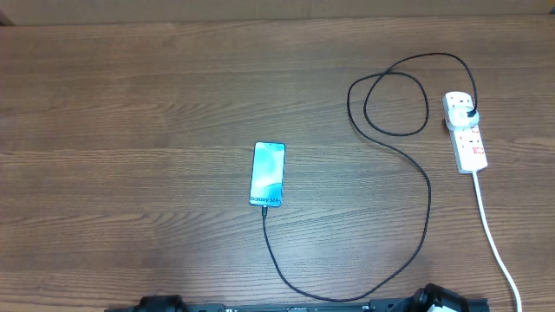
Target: Plug charger to phone and switch on socket
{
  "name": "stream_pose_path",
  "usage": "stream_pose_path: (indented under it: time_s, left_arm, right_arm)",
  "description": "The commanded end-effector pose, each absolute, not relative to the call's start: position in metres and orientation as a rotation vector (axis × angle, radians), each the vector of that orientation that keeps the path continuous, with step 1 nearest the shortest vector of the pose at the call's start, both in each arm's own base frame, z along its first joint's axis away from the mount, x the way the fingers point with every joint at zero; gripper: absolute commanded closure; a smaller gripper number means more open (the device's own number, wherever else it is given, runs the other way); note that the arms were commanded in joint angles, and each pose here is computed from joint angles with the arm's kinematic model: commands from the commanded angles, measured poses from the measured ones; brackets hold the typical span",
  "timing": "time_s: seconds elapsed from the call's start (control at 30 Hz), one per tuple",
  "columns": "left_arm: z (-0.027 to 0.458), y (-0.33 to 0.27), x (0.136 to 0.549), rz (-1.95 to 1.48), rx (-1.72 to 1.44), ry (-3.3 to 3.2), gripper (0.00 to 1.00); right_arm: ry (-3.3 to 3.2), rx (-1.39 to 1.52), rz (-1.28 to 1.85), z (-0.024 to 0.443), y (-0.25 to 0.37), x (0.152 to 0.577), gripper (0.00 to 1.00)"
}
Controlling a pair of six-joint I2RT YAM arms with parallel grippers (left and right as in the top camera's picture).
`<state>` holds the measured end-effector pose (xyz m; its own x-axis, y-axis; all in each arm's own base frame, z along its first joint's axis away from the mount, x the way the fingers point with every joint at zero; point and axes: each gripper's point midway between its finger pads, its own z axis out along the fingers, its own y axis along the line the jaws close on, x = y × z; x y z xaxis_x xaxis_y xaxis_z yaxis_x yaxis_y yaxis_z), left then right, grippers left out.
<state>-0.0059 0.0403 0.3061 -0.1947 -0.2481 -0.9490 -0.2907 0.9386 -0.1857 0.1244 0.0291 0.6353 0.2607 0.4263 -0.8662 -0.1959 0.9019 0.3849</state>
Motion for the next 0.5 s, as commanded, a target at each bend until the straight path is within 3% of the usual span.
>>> stream_pose_path:
  time_s: [0.0, 0.47]
  left_arm:
    - [0.306, 0.041, -0.009, 0.054, -0.441, 1.764, 0.0]
    - [0.306, 0.041, -0.009, 0.049, -0.435, 1.767, 0.0]
  right_arm:
    - [1.254, 0.144, 0.468, 0.631, 0.043, 0.115, 0.95]
    - [1.162, 0.013, 0.509, 0.621, 0.07, 0.065, 0.96]
